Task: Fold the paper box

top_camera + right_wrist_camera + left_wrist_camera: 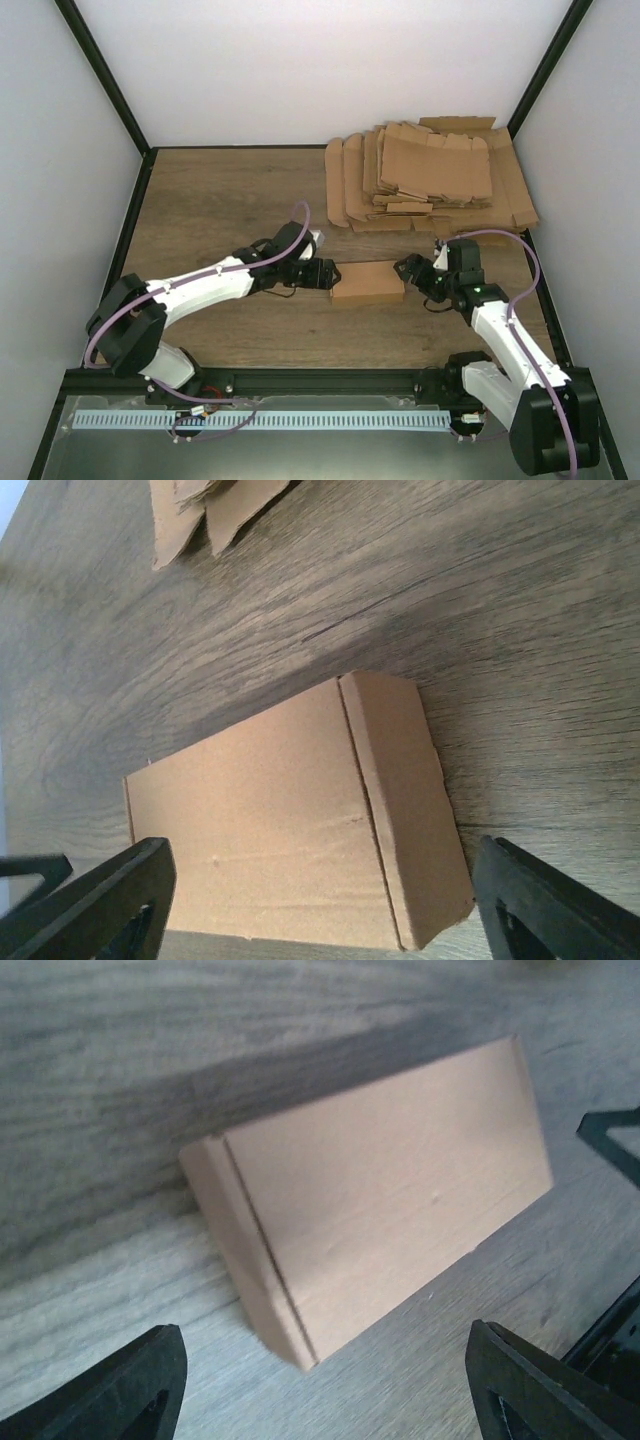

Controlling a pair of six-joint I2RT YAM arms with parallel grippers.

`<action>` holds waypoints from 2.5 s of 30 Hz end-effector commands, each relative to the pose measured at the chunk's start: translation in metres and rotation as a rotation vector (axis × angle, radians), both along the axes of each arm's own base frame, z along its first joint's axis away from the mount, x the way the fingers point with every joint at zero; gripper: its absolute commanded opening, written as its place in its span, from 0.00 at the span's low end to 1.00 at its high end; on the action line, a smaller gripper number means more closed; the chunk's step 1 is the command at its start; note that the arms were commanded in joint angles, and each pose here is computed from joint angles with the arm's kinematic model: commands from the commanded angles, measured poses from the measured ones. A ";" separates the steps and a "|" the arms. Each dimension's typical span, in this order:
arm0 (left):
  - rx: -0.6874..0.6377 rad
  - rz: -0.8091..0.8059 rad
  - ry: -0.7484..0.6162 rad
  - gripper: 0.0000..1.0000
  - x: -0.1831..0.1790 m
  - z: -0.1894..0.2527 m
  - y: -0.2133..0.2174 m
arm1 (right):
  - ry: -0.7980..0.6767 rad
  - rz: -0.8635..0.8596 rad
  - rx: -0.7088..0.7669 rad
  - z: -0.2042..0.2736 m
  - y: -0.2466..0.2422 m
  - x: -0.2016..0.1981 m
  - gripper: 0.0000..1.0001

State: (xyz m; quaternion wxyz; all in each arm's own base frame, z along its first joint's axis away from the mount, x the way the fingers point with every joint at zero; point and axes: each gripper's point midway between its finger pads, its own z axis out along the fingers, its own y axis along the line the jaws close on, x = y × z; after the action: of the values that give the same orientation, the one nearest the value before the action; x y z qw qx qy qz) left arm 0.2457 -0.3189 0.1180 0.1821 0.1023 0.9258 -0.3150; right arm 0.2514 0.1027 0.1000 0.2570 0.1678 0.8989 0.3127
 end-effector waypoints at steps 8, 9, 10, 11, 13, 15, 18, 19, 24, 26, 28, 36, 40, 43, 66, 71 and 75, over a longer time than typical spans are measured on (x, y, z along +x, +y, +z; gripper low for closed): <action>0.002 -0.062 0.039 0.82 -0.016 -0.035 -0.001 | 0.059 0.010 -0.065 -0.024 -0.003 0.008 1.00; -0.008 -0.065 0.043 0.83 -0.016 -0.036 -0.003 | 0.062 0.010 -0.066 -0.025 -0.003 0.008 1.00; -0.026 -0.067 0.044 0.83 -0.016 -0.037 -0.006 | 0.065 0.010 -0.067 -0.027 -0.004 0.008 1.00; -0.036 -0.066 0.051 0.83 -0.016 -0.039 -0.007 | 0.069 0.009 -0.068 -0.030 -0.004 0.007 1.00; -0.048 -0.066 0.064 0.81 -0.014 -0.044 -0.010 | 0.081 0.010 -0.068 -0.035 -0.004 0.005 1.00; -0.057 -0.067 0.076 0.78 -0.013 -0.048 -0.013 | 0.111 0.017 -0.063 -0.042 -0.003 0.002 0.99; -0.090 -0.072 0.097 0.73 -0.014 -0.051 -0.020 | 0.133 0.050 -0.043 -0.049 0.004 -0.001 0.93; -0.098 -0.072 0.099 0.70 -0.013 -0.051 -0.022 | 0.126 0.077 -0.022 -0.048 0.009 -0.001 0.90; -0.114 -0.033 0.112 0.59 -0.003 -0.050 -0.021 | 0.086 0.190 0.058 -0.041 0.030 -0.001 0.75; -0.142 -0.007 0.128 0.56 0.003 -0.050 -0.016 | 0.080 0.219 0.081 -0.039 0.037 0.000 0.69; -0.195 0.014 0.144 0.53 0.010 -0.048 -0.011 | 0.081 0.256 0.103 -0.039 0.046 -0.001 0.65; -0.257 0.107 0.194 0.38 0.029 -0.052 0.021 | 0.067 0.340 0.119 -0.035 0.087 0.006 0.61; -0.199 0.232 0.162 0.39 0.055 -0.060 0.071 | 0.036 0.346 0.133 -0.031 0.110 0.018 0.60; -0.181 0.318 0.134 0.40 0.079 -0.062 0.109 | 0.015 0.355 0.150 -0.031 0.135 0.038 0.58; 0.092 0.679 -0.078 0.84 0.056 0.015 0.178 | -0.274 0.320 0.028 -0.001 0.181 0.131 0.85; 0.035 0.707 -0.015 0.83 0.033 -0.010 0.139 | -0.362 0.164 -0.044 0.017 0.138 0.136 0.86; 0.042 0.670 0.002 0.80 0.031 -0.029 0.093 | -0.460 0.057 -0.079 0.031 0.111 0.128 0.87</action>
State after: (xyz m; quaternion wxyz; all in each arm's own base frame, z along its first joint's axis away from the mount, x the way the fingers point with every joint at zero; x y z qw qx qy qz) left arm 0.2710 -0.2040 0.1050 0.2687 -0.1637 0.9213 -0.2286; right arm 0.3704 0.2403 0.1018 0.3595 0.0307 0.8648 0.3492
